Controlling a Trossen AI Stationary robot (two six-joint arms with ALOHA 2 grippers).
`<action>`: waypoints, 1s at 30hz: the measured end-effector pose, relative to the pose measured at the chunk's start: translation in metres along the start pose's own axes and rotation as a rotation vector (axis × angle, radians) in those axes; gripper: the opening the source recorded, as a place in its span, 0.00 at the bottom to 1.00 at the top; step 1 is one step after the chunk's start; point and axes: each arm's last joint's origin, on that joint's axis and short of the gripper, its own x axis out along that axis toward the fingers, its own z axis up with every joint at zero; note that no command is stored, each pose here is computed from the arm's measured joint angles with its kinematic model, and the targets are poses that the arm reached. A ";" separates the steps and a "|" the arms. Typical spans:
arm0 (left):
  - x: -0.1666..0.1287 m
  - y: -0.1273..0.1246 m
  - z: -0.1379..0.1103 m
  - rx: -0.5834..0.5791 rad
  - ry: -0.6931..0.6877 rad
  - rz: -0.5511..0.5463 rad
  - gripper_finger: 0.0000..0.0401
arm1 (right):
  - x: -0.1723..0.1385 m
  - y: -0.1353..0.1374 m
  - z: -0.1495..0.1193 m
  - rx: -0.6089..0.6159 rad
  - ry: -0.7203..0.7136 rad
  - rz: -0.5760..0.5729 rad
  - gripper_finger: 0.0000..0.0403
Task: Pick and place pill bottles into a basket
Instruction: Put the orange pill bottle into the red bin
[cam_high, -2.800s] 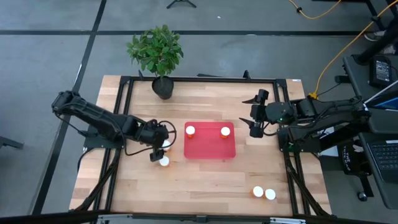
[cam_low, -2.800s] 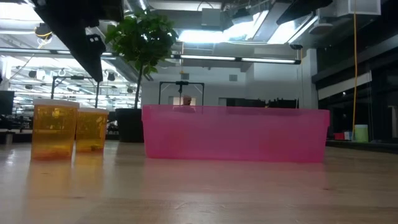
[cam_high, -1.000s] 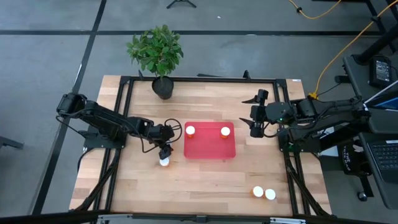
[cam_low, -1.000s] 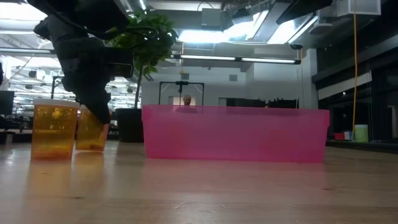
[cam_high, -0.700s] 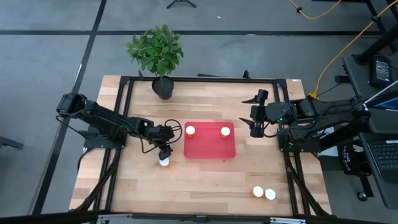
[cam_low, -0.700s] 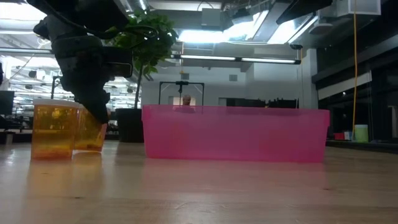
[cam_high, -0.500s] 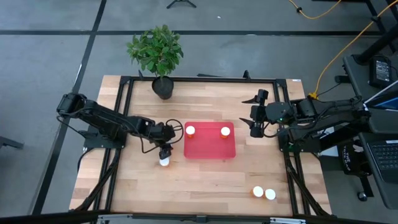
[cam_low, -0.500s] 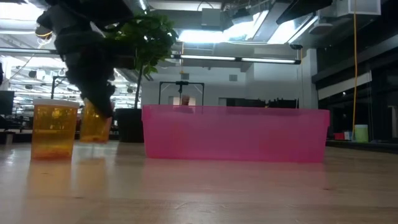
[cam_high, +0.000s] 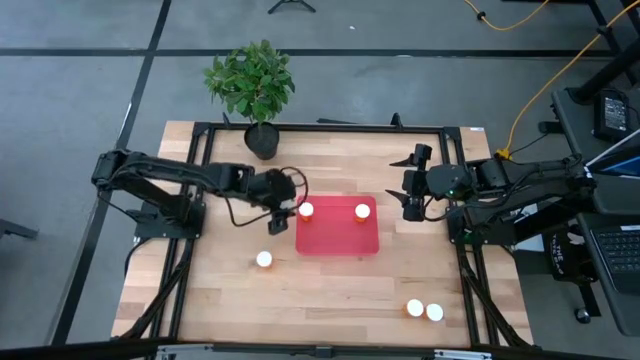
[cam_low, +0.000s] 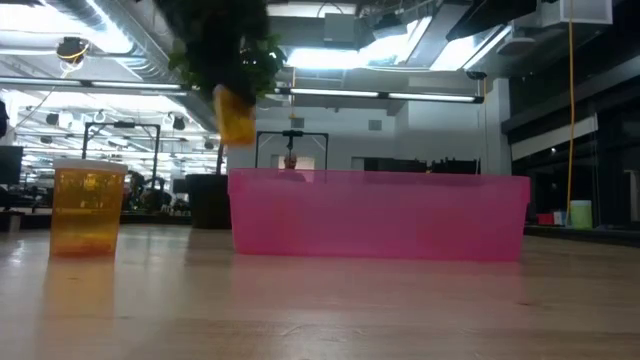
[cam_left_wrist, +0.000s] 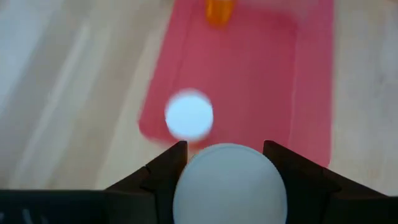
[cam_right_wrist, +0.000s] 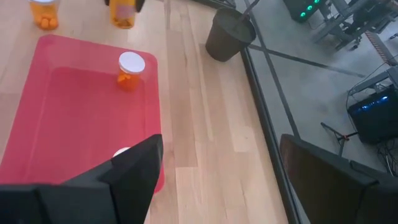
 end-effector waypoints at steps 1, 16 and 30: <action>-0.003 0.001 0.006 0.013 -0.023 -0.012 0.49 | 0.000 0.000 0.000 0.000 0.000 0.000 0.80; 0.067 -0.006 0.060 0.223 0.059 -0.173 0.49 | 0.000 0.001 -0.005 -0.022 0.041 0.015 0.80; 0.147 0.005 0.061 0.288 0.149 -0.168 0.49 | 0.000 0.002 -0.008 -0.012 0.066 0.047 0.80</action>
